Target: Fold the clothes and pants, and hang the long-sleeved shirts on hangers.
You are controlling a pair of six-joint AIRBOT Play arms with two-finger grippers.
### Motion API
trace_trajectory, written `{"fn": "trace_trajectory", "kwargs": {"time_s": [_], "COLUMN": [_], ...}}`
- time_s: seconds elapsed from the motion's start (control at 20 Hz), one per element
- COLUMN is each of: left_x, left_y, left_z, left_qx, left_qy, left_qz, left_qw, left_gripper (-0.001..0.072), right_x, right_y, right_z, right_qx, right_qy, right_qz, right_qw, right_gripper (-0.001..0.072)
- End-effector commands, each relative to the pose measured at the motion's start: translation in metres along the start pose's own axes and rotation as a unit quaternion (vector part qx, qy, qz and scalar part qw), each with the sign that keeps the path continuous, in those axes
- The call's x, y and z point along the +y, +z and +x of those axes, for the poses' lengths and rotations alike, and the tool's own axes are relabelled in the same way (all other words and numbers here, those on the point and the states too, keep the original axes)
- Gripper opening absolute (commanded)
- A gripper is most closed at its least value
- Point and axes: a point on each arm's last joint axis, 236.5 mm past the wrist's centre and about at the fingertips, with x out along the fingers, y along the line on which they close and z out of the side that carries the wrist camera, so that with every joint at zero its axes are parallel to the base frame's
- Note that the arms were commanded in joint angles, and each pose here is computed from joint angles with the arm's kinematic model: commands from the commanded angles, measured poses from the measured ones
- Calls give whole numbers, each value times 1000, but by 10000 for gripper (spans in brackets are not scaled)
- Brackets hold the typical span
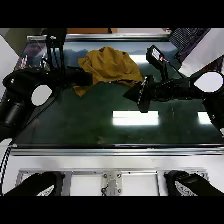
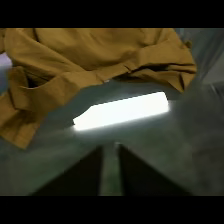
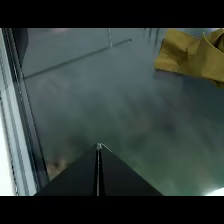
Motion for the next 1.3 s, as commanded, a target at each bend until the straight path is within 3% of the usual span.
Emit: {"fn": "trace_trajectory", "kwargs": {"time_s": [0.0,0.2,0.55,1.05,1.1,1.2,1.25], "left_x": [23,44,65,69,69,70,70], "left_y": [3,0,-77,-91,-91,-91,-86], "left_z": [30,112,268,345,345,341,336], "left_qx": [-3,-11,110,106,108,119,125], "left_qy": [21,32,29,31,32,36,39], "left_qz": [-12,105,273,259,247,226,217], "left_qw": [1000,994,955,959,962,966,967], "left_gripper": [700,696,696,693,580,169,16], "right_x": [0,0,0,0,0,0,0], "right_y": [0,0,0,0,0,0,0], "right_z": [0,0,0,0,0,0,0], "right_qx": [0,0,0,0,0,0,0], "right_qy": [1,1,1,1,1,1,1], "right_qz": [0,0,0,0,0,1,0], "right_qw": [1000,1000,1000,1000,1000,1000,1000], "right_gripper": [19,18,19,19,18,19,18]}}
